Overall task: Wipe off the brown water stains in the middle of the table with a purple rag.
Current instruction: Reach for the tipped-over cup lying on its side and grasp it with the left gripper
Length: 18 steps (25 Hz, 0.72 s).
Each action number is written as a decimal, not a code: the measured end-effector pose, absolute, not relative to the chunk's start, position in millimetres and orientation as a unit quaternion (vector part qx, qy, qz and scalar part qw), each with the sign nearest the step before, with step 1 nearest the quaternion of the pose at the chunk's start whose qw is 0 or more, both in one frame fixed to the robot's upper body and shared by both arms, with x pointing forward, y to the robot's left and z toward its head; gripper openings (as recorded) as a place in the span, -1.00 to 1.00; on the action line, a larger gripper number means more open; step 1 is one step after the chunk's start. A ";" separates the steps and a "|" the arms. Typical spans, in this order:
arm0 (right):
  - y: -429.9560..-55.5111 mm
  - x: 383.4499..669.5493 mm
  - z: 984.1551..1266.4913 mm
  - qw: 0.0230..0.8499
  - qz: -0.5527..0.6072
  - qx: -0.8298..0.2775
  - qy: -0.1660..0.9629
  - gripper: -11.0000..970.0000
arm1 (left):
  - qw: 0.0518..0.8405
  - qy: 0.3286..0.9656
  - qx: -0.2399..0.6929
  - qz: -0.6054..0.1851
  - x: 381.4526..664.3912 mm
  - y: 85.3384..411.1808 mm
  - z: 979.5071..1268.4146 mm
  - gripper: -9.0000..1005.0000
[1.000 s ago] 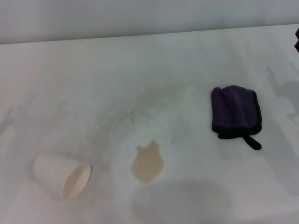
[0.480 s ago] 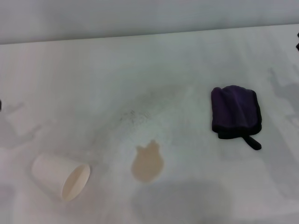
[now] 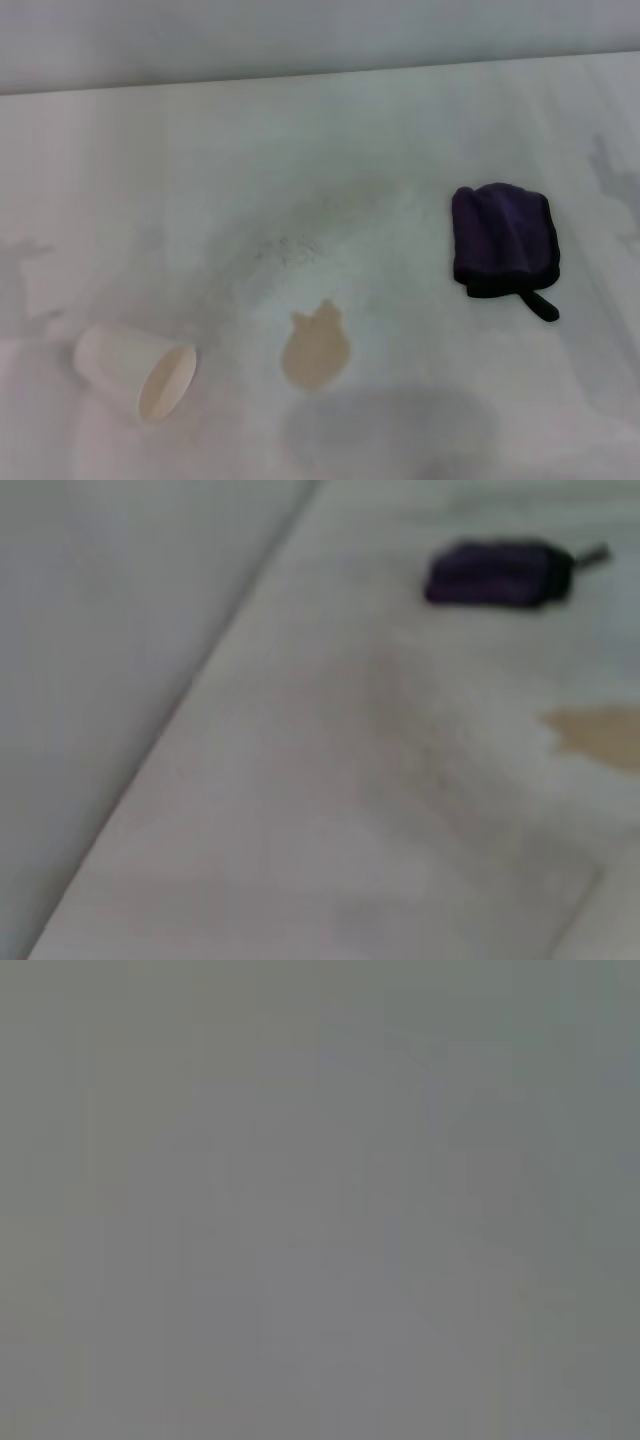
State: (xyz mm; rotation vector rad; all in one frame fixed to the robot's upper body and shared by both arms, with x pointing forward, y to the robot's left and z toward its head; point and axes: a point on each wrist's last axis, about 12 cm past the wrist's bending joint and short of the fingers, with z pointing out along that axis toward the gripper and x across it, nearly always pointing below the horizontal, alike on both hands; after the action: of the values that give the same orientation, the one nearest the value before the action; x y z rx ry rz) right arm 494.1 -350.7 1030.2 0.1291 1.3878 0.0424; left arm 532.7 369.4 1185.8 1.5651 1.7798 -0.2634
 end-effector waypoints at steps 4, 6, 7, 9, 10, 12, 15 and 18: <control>-345.5 498.4 1028.7 0.762 0.023 0.069 0.643 0.53 | 0.357 0.655 0.663 -0.070 534.4 361.3 1192.0 0.76; -343.2 500.4 1028.2 0.760 0.025 0.070 0.645 0.53 | 0.348 0.643 0.678 -0.078 537.7 355.8 1191.5 0.76; -342.2 501.6 1028.0 0.759 0.026 0.070 0.647 0.53 | 0.341 0.636 0.687 -0.085 539.3 352.7 1190.2 0.76; -340.6 503.8 1027.5 0.756 0.030 0.073 0.649 0.53 | 0.327 0.623 0.703 -0.100 541.3 347.1 1186.8 0.76; -339.8 504.6 1027.4 0.756 0.032 0.076 0.650 0.53 | 0.319 0.617 0.711 -0.108 541.7 344.7 1184.7 0.76; -338.9 504.9 1027.0 0.755 0.033 0.080 0.650 0.53 | 0.306 0.608 0.722 -0.122 542.5 340.4 1181.4 0.76; -337.1 504.4 1026.2 0.753 0.036 0.083 0.651 0.53 | 0.293 0.592 0.738 -0.138 543.2 335.5 1175.5 0.76; -335.4 503.5 1025.4 0.753 0.039 0.085 0.652 0.53 | 0.282 0.575 0.753 -0.152 544.8 330.0 1170.0 0.76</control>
State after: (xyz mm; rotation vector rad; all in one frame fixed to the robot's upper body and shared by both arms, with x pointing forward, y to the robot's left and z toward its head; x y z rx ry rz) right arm 503.5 -335.4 1025.4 0.1861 1.4227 0.0857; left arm 544.8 330.0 1170.0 2.0162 1.5404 -0.4068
